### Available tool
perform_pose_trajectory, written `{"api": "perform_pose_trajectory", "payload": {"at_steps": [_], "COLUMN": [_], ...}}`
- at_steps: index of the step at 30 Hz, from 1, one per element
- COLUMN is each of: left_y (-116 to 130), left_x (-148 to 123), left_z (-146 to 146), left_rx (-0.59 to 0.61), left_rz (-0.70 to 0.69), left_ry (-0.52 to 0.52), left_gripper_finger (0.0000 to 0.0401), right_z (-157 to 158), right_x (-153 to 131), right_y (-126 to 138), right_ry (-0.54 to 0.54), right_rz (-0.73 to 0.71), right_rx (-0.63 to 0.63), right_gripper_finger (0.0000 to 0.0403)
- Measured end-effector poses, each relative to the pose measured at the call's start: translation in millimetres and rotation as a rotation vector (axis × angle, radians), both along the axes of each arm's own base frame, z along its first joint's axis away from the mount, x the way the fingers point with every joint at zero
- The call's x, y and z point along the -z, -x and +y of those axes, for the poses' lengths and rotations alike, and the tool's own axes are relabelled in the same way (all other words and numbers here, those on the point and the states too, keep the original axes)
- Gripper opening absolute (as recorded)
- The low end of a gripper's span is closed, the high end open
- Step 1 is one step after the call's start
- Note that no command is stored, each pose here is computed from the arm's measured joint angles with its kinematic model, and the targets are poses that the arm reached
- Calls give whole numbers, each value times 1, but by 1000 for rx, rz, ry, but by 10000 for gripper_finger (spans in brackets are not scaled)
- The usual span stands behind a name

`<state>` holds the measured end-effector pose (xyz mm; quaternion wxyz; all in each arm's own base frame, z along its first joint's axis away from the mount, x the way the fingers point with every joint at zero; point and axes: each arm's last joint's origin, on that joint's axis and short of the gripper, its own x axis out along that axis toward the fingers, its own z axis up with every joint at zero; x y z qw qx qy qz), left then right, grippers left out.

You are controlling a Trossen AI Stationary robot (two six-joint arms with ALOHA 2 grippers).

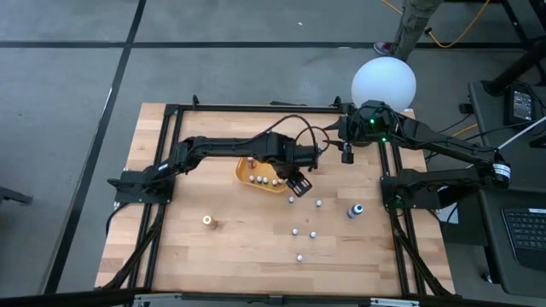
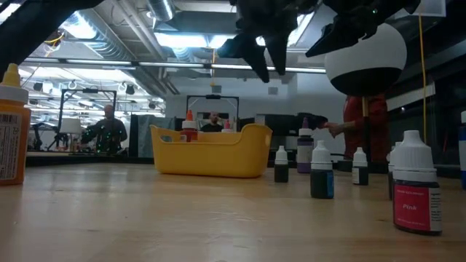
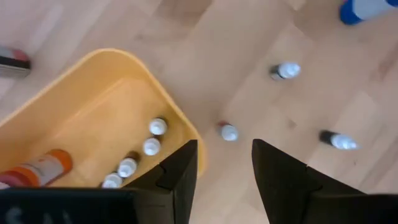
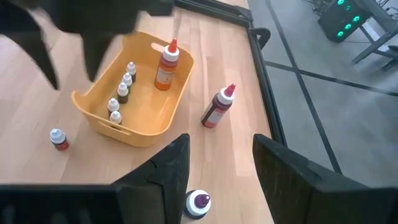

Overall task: Pick & Place food coloring
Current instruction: Put the small red food coloring bottle into the yellow bin

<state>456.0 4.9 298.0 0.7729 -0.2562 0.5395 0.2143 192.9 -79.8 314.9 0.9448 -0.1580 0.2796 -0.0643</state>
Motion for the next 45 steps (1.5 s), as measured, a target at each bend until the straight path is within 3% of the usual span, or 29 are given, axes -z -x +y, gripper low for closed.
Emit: {"api": "perform_pose_trajectory", "payload": {"at_steps": [8,14,18,22,33,45], "left_y": [-3,-7,-11,-19,-33,-36], "left_x": [-1,-3,8,28,79,96], "left_z": [-35,-53,-64,-70,-67,-44], "left_rx": [321,461,568,668,779,800], "left_rz": [-26,-78,-39,-5,128,215], "left_ry": [-89,-193,-290,-271,-288,-292], "left_gripper_finger": [146,146,148,156,175,175], "right_z": [2,3,3,3,4,4], "right_x": [0,0,0,1,4,5], "right_y": [-1,-1,-1,0,2,2], "right_ry": [-21,-29,-36,-40,-56,-54], "right_rz": [-13,-16,-16,-10,25,34], "right_rx": [-81,-92,-89,-88,-87,-90], "right_gripper_finger": [177,177,177,177,177,177]}}
